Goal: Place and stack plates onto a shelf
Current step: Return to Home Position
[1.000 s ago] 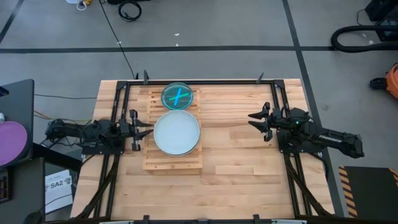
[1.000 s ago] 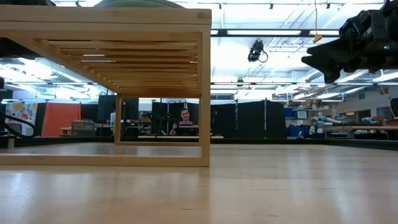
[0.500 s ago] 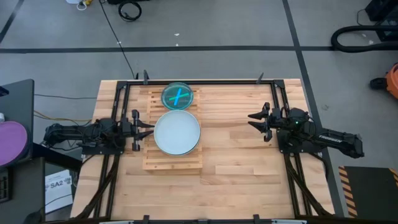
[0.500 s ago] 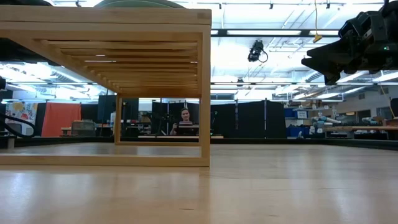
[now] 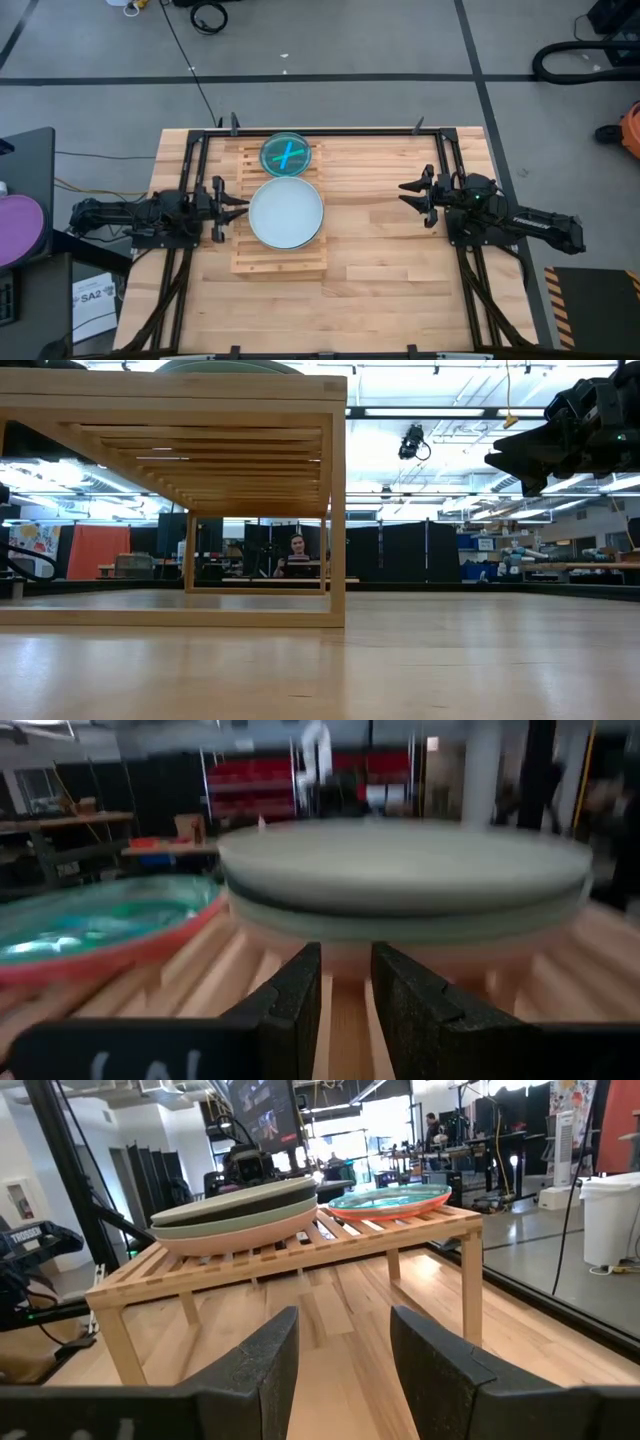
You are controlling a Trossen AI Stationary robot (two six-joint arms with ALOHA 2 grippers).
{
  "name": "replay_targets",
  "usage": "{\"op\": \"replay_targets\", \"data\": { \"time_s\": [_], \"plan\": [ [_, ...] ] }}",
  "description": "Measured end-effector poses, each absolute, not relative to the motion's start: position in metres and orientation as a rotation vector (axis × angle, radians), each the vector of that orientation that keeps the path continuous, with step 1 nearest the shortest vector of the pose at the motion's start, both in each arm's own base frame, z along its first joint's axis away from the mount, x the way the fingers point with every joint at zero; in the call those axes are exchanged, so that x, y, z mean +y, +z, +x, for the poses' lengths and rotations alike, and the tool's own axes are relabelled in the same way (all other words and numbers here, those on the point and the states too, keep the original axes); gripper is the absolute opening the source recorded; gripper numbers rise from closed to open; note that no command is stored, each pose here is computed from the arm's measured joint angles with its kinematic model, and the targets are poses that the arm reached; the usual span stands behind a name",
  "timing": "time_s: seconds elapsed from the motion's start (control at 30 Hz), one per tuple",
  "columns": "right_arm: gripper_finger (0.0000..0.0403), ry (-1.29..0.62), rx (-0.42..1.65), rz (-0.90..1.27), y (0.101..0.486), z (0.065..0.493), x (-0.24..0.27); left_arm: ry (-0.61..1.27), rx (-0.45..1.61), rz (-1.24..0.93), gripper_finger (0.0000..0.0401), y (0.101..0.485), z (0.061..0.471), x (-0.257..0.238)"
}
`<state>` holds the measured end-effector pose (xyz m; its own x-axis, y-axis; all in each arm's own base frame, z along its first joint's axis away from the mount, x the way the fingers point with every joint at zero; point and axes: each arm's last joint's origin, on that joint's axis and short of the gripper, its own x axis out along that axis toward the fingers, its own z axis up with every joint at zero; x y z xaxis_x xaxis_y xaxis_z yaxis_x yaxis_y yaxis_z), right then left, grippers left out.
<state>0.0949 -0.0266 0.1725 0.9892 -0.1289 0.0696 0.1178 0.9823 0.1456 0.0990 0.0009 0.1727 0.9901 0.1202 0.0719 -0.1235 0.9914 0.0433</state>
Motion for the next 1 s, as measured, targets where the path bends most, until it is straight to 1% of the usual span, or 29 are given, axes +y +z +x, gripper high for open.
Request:
{"op": "replay_targets", "data": {
  "time_s": [0.1, 1.0],
  "plan": [
    [0.0165, -0.124, -0.079, 0.142, 0.1725, 0.0949, -0.0266, 0.123, -0.132, 0.023, 0.0098, 0.1786, 0.0982, 0.0009],
    [0.0165, -0.123, -0.079, 0.142, 0.1725, 0.0949, -0.0265, 0.122, -0.139, 0.017, 0.0098, 0.1792, 0.0980, 0.0009]
  ]
}}
